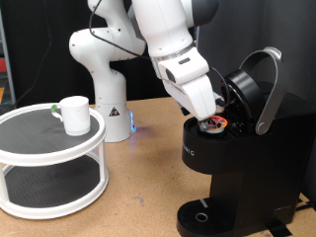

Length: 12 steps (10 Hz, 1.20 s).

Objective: Make a cup of coffee with the keurig machine

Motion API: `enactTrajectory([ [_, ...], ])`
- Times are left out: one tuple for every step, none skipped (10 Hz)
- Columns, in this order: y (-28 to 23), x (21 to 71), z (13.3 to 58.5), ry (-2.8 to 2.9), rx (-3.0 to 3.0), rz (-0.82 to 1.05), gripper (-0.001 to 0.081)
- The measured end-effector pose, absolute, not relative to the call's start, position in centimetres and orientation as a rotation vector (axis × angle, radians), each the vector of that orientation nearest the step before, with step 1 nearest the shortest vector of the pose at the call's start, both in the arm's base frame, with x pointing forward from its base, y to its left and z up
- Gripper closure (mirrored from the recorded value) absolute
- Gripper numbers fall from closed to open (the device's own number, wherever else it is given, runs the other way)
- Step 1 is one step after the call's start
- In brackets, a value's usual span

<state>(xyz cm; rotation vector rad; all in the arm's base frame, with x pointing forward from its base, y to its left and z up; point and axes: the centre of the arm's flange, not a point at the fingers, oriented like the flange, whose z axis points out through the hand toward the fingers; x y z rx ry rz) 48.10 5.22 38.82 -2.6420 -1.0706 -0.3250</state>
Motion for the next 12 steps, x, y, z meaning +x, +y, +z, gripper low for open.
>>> enactTrajectory([
  [5.3, 48.1, 38.8, -1.071, -2.641, -0.326, -0.0002],
  [5.3, 48.1, 38.9, -1.067, -2.635, -0.329, -0.0002],
  [5.5, 48.0, 38.9, -1.067, -2.622, -0.332, -0.0002],
  [5.7, 48.0, 39.0, -1.072, -2.606, -0.343, -0.0002],
  [5.9, 47.9, 39.3, -1.077, -2.593, -0.351, -0.0002],
  [6.1, 47.7, 39.6, -1.087, -2.583, -0.355, -0.0002],
  [6.3, 47.6, 39.8, -1.092, -2.579, -0.355, -0.0002],
  [6.4, 47.5, 39.9, -1.096, -2.578, -0.356, -0.0002],
  [6.5, 47.5, 39.9, -1.099, -2.577, -0.356, -0.0002],
  [6.5, 47.5, 39.9, -1.098, -2.577, -0.356, -0.0002],
  [6.5, 47.5, 39.9, -1.096, -2.578, -0.355, -0.0002],
  [6.5, 47.5, 39.9, -1.093, -2.579, -0.355, -0.0002],
])
